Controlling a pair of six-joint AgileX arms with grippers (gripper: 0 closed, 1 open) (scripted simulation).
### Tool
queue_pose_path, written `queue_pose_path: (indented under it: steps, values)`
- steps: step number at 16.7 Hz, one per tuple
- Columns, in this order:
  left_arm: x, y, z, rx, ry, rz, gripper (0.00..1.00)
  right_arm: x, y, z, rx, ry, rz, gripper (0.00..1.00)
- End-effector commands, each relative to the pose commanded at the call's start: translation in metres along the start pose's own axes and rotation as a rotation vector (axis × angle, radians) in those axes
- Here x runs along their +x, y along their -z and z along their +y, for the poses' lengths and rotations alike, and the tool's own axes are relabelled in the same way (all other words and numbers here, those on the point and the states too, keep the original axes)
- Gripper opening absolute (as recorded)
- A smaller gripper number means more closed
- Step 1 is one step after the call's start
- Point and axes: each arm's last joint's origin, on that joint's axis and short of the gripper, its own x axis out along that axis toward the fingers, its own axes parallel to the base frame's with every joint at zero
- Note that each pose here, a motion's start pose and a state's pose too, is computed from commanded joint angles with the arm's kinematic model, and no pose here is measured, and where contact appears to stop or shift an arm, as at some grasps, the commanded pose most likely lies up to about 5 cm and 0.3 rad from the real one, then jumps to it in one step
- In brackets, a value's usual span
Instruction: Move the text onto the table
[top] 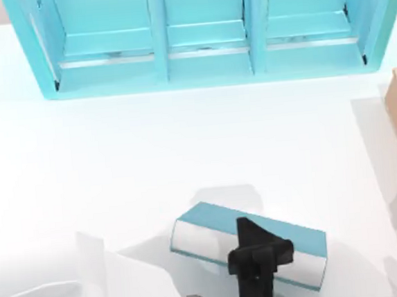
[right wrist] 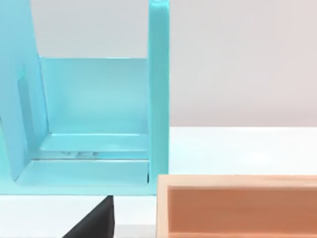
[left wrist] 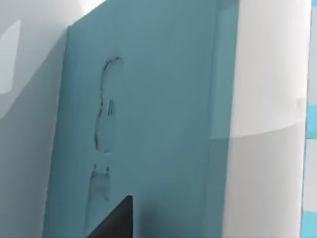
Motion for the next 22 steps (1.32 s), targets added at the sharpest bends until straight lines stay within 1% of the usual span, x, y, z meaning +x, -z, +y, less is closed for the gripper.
queue_pose_path:
  steps: [8, 10, 13, 17, 22]
  values:
    - [-0.001, 0.000, 0.001, 0.002, -0.001, 0.001, 1.00, 0.000, 0.000, 0.000, 0.000, 0.000, 0.000, 1.00]
    - [-0.007, 0.001, 0.004, 0.006, -0.006, 0.011, 1.00, 0.000, 0.000, 0.000, 0.000, 0.000, 0.000, 1.00]
    - [-0.028, 0.003, 0.014, 0.017, -0.027, 0.036, 1.00, 0.000, 0.000, 0.000, 0.000, 0.000, 0.000, 1.00]
    - [-0.070, -0.003, 0.026, 0.024, -0.052, 0.040, 1.00, 0.000, 0.000, 0.000, 0.000, 0.000, 0.000, 1.00]
    - [-0.122, -0.015, 0.029, 0.013, -0.024, 0.008, 1.00, 0.000, 0.000, 0.000, 0.000, 0.000, 0.000, 1.00]
